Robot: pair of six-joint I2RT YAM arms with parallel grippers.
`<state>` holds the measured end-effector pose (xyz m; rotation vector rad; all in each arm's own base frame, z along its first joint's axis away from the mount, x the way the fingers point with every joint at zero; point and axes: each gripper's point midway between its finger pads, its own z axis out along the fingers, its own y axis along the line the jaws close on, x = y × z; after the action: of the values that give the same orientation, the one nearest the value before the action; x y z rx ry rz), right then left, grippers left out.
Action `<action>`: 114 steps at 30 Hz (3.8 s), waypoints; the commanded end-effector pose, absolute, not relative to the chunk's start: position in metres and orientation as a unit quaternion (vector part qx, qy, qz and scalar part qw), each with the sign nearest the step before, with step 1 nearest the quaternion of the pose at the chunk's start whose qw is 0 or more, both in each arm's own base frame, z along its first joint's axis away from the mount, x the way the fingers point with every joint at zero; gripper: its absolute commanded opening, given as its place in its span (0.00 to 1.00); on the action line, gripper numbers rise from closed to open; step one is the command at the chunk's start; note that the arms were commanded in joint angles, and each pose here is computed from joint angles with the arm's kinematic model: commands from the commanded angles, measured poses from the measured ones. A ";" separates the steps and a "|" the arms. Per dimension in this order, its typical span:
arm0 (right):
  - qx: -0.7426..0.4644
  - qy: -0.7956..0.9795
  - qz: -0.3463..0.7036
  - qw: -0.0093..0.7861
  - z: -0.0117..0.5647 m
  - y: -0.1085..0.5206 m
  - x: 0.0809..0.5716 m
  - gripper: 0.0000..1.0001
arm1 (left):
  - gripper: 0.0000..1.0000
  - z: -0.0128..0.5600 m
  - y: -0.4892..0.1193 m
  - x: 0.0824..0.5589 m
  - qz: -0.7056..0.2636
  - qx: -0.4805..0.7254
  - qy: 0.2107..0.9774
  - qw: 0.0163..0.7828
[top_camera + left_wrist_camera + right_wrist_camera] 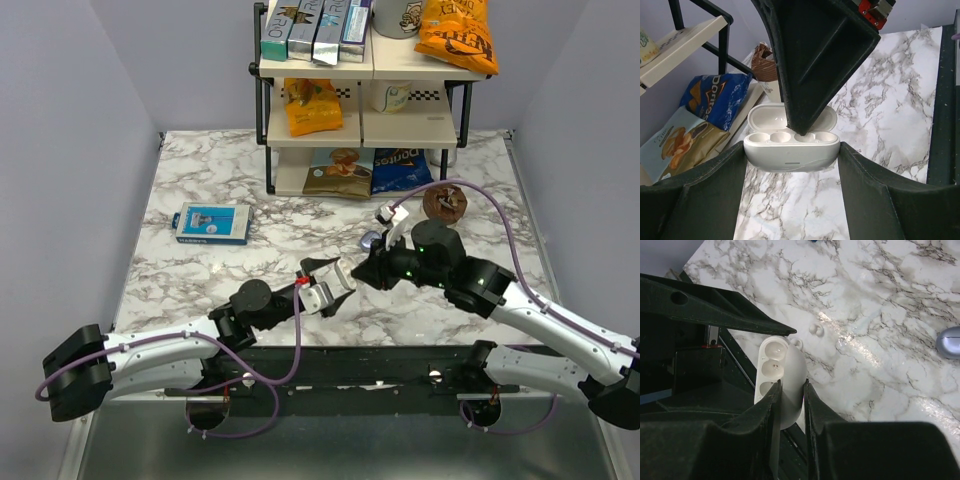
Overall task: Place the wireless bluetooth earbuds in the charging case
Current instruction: Open the charging case.
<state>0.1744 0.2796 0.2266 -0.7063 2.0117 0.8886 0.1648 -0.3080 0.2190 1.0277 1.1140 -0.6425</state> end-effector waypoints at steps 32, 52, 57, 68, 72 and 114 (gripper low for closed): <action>-0.507 0.619 0.292 0.525 0.310 0.243 0.143 0.01 | 0.99 0.291 -0.315 0.120 -0.560 0.466 0.526 0.438; -0.544 0.608 0.357 0.454 0.304 0.268 0.122 0.01 | 0.84 0.285 -0.309 0.135 -0.562 0.386 0.547 0.486; -0.549 0.605 0.372 0.441 0.303 0.274 0.118 0.01 | 0.82 0.275 -0.308 0.127 -0.543 0.411 0.517 0.518; -0.558 0.610 0.374 0.420 0.293 0.279 0.116 0.01 | 0.75 0.274 -0.312 0.113 -0.542 0.441 0.475 0.535; -0.554 0.621 0.366 0.417 0.287 0.281 0.121 0.01 | 0.73 0.279 -0.316 0.107 -0.548 0.447 0.469 0.528; -0.547 0.634 0.357 0.414 0.277 0.287 0.129 0.01 | 0.29 0.267 -0.329 0.090 -0.557 0.480 0.476 0.482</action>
<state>0.1258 0.2837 0.2752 -1.3886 1.5957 0.9054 0.0955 -0.3262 0.2549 1.1360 1.2219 -1.3500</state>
